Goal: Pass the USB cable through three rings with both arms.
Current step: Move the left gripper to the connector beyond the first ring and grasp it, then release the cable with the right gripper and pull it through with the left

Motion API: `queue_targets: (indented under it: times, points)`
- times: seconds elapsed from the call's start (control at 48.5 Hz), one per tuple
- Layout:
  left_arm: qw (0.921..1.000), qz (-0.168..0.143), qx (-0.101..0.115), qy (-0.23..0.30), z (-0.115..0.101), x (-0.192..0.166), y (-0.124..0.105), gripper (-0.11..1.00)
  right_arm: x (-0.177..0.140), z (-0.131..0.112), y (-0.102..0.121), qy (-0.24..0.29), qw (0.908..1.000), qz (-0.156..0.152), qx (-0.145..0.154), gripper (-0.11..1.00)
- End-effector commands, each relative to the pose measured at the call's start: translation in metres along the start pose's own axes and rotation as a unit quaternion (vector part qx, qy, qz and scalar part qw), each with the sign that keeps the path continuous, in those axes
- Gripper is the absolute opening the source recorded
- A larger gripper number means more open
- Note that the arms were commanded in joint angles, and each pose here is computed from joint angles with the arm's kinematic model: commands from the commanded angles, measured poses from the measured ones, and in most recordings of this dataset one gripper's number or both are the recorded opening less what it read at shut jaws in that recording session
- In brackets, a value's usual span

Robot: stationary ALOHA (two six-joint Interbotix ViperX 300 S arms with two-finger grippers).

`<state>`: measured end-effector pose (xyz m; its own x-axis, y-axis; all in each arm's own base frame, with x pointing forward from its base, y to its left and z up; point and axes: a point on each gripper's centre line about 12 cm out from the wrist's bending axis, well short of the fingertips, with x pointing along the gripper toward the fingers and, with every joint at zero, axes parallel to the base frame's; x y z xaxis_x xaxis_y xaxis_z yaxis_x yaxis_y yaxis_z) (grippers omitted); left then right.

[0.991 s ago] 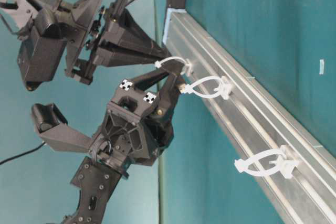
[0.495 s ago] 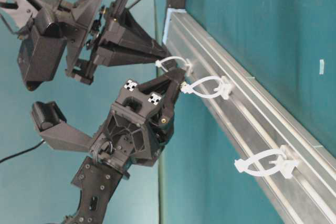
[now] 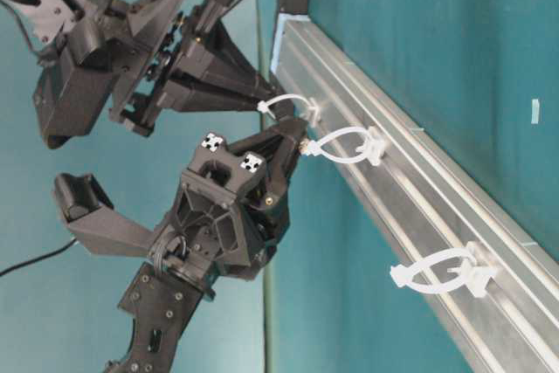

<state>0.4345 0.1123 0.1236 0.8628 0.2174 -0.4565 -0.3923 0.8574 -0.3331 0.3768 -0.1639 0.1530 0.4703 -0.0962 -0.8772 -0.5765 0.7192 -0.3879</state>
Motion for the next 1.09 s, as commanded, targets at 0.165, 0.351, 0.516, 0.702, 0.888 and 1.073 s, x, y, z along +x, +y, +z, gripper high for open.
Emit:
queue_targets:
  times: [0.165, 0.351, 0.516, 0.702, 0.888, 1.073]
  points:
    - [0.9996, -0.017, 0.004, -0.02, 0.014, -0.007, -0.014, 0.09, -0.003, 0.002, -0.003, -0.006, 0.9983, -0.012, 0.056, 0.52]
    - [0.9996, -0.019, 0.001, -0.021, 0.017, -0.012, -0.017, 0.09, -0.01, 0.003, -0.003, -0.01, 0.9963, -0.025, 0.082, 0.92]
    - [0.9998, -0.011, -0.015, -0.004, 0.019, -0.019, -0.017, 0.09, -0.017, 0.0, 0.0, -0.014, 0.9955, -0.05, 0.079, 0.9]
    - [0.999, -0.007, -0.043, 0.011, 0.015, -0.027, -0.018, 0.09, -0.025, -0.006, 0.014, -0.018, 0.9939, -0.069, 0.084, 0.9]
    - [0.9982, -0.015, -0.055, 0.015, 0.012, -0.038, -0.027, 0.09, -0.035, -0.006, 0.021, -0.035, 0.9885, -0.104, 0.104, 0.89]
    - [0.9981, -0.027, -0.054, 0.016, 0.011, -0.045, -0.036, 0.09, -0.037, 0.005, 0.025, -0.047, 0.9883, -0.107, 0.099, 0.89]
